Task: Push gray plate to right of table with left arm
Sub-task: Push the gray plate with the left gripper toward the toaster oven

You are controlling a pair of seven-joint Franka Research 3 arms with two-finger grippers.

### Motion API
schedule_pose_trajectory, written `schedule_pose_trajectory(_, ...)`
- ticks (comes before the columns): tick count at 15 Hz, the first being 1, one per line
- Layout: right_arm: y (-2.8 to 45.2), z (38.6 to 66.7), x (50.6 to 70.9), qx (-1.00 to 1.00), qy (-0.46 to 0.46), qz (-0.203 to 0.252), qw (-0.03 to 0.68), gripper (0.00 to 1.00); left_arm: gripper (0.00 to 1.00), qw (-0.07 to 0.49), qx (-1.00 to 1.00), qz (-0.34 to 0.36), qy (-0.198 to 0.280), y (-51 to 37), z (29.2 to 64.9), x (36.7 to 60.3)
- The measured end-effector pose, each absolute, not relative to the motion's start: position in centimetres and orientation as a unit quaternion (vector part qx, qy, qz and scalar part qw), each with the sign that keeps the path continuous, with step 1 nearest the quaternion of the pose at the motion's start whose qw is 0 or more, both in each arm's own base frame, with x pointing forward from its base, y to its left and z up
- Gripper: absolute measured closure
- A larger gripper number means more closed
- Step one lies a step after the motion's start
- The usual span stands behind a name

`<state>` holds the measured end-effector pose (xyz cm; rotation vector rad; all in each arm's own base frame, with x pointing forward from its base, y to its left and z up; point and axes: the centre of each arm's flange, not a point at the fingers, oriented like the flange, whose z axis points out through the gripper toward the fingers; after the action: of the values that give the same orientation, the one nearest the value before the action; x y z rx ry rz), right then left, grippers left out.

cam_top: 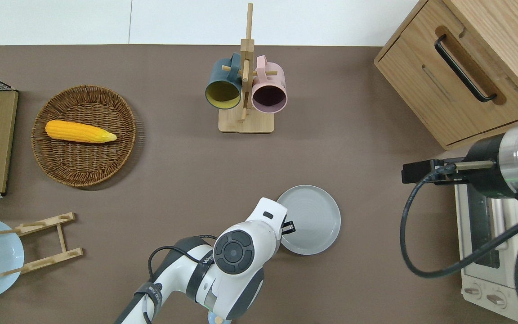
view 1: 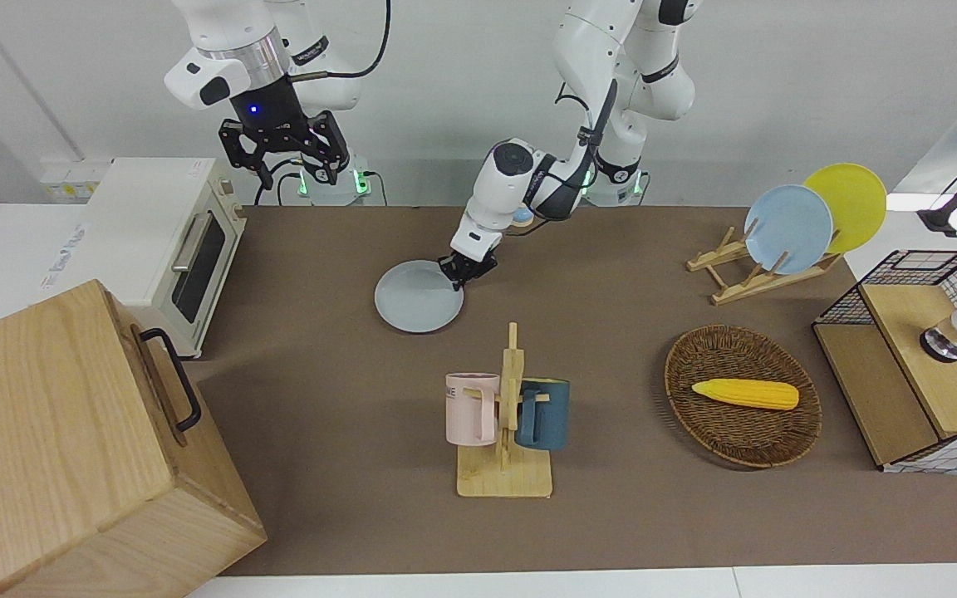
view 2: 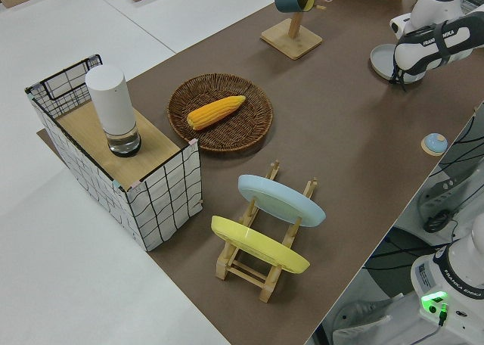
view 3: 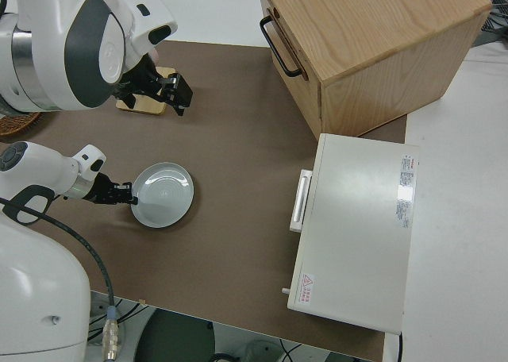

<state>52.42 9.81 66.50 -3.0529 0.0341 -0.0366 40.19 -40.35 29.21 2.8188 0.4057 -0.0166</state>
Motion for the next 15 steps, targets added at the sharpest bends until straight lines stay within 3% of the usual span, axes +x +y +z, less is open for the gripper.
schedule_pose_trajectory(3,9.8,66.5,52.4,-0.999,0.011,-0.012,0.044,0.0,0.96,0.146,0.979,-0.006,0.141,-40.4,29.2,40.2)
schedule_pose_trajectory(6,9.8,66.5,52.4,-0.999,0.011,-0.012,0.044,0.0,0.71,0.147,0.98,-0.008,0.137,-41.0,28.7,40.2)
schedule_pose_trajectory(9,9.8,66.5,52.4,-0.999,0.011,-0.012,0.044,0.0,0.41,0.136,0.981,-0.022,0.134,-41.7,26.3,39.9)
schedule_pose_trajectory(12,9.8,66.5,52.4,-0.999,0.011,-0.012,0.044,0.0,0.09,0.135,0.982,-0.027,0.132,-42.2,26.1,39.9)
schedule_pose_trajectory(13,9.8,66.5,52.4,-0.999,0.011,-0.012,0.044,0.0,0.01,0.133,0.982,-0.029,0.131,-42.2,26.1,39.9)
schedule_pose_trajectory(15,9.8,66.5,52.4,-0.999,0.011,-0.012,0.044,0.0,0.0,0.128,0.982,-0.033,0.131,-42.0,26.4,39.9)
